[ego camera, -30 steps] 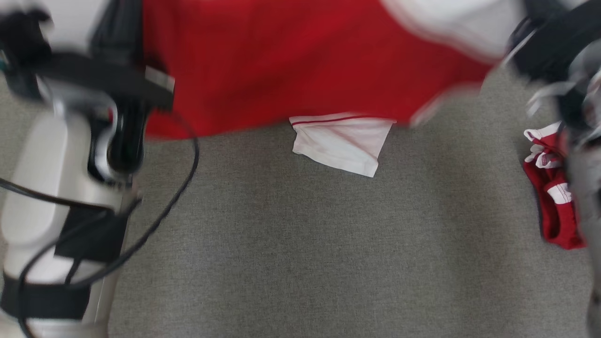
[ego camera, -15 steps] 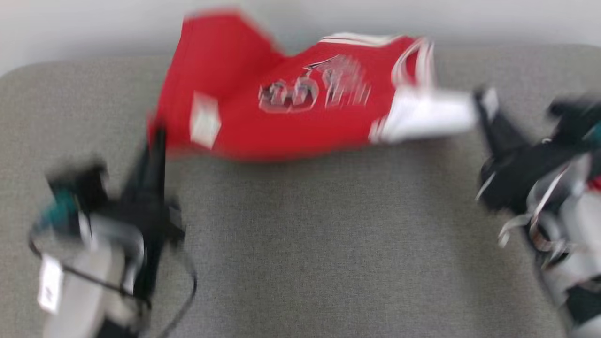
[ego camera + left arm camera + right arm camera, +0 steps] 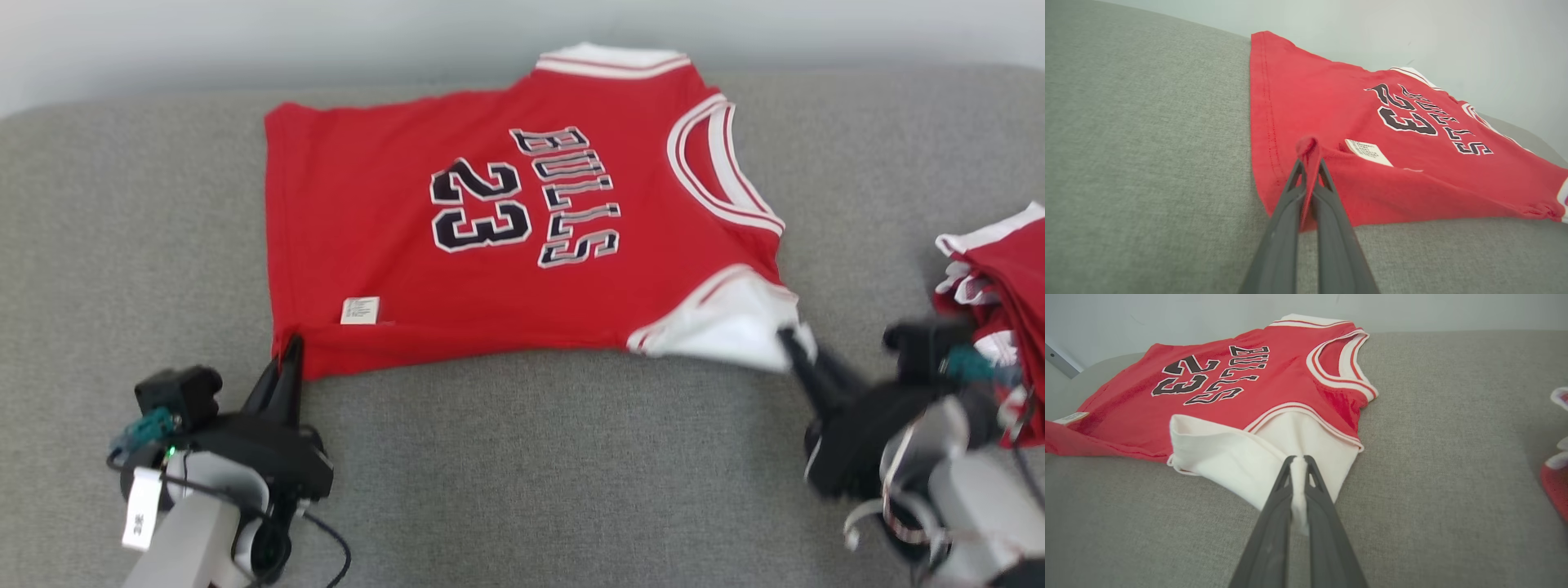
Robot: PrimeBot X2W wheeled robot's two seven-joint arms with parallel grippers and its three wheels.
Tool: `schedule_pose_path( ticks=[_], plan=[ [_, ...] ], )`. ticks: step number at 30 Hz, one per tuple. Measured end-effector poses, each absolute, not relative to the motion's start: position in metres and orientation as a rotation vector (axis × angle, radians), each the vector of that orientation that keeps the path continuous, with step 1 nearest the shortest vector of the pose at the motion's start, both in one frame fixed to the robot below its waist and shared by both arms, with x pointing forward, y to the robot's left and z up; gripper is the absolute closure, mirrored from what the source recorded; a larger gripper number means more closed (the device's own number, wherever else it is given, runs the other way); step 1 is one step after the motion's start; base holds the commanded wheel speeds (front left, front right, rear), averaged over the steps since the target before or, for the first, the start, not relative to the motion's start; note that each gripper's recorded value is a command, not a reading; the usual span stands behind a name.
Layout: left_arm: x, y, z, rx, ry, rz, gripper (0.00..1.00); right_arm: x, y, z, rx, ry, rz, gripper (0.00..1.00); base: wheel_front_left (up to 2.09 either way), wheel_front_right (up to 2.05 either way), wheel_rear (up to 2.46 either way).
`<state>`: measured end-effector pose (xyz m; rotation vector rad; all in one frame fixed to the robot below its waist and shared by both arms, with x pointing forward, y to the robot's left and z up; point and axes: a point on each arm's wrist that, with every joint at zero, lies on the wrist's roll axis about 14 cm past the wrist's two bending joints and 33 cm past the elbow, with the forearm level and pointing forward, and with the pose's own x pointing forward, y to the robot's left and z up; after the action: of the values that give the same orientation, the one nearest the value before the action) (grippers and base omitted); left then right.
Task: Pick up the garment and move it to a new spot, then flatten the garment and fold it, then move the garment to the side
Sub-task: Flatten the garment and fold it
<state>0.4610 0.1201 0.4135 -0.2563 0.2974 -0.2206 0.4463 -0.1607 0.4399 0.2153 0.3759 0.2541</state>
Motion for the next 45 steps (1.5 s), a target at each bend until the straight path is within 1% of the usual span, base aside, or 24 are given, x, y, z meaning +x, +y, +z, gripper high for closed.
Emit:
schedule_pose_path(
  ticks=[3,7,12,14,18,23,28,29,30,31,39,42,45],
  plan=[
    [0.453,0.125,0.415,-0.250,0.293,-0.217,1.00,0.428,-0.154,0.434,0.250,0.399,0.270,1.00,0.00,0.00,0.00],
    [0.431,0.140,0.412,-0.231,0.303,-0.191,1.00,0.395,-0.147,0.429,0.290,0.426,0.288,1.00,0.00,0.00,0.00],
    [0.400,0.154,0.406,-0.227,0.322,-0.163,1.00,0.366,-0.139,0.434,0.308,0.430,0.320,1.00,0.00,0.00,0.00],
    [0.382,0.158,0.402,-0.244,0.329,-0.143,1.00,0.345,-0.131,0.432,0.326,0.453,0.343,1.00,0.00,0.00,0.00],
    [0.369,0.161,0.405,-0.270,0.317,-0.126,1.00,0.311,-0.121,0.421,0.367,0.522,0.370,1.00,0.00,0.00,0.00],
    [0.367,0.164,0.412,-0.276,0.293,-0.117,1.00,0.303,-0.114,0.429,0.392,0.517,0.397,1.00,0.00,0.00,0.00],
    [0.358,0.166,0.401,-0.290,0.322,-0.100,1.00,0.296,-0.104,0.426,0.385,0.551,0.434,1.00,0.00,0.00,0.00],
    [0.356,0.166,0.399,-0.291,0.328,-0.098,0.66,0.296,-0.102,0.426,0.385,0.557,0.440,0.89,0.00,0.00,0.00],
    [0.355,0.166,0.397,-0.291,0.334,-0.096,0.00,0.295,-0.101,0.426,0.385,0.558,0.443,0.13,0.00,0.00,0.00],
    [0.354,0.167,0.395,-0.291,0.339,-0.095,0.00,0.295,-0.099,0.425,0.385,0.560,0.447,0.00,0.00,0.00,0.00],
    [0.343,0.178,0.382,-0.275,0.382,-0.061,0.00,0.284,-0.092,0.408,0.356,0.645,0.474,0.00,0.00,0.00,0.00],
    [0.337,0.195,0.379,-0.261,0.388,-0.023,0.00,0.285,-0.100,0.407,0.324,0.647,0.467,0.00,0.00,0.00,0.00],
    [0.332,0.220,0.381,-0.247,0.373,0.055,0.00,0.294,-0.109,0.416,0.301,0.596,0.441,0.00,0.00,0.00,0.00]
  ],
)
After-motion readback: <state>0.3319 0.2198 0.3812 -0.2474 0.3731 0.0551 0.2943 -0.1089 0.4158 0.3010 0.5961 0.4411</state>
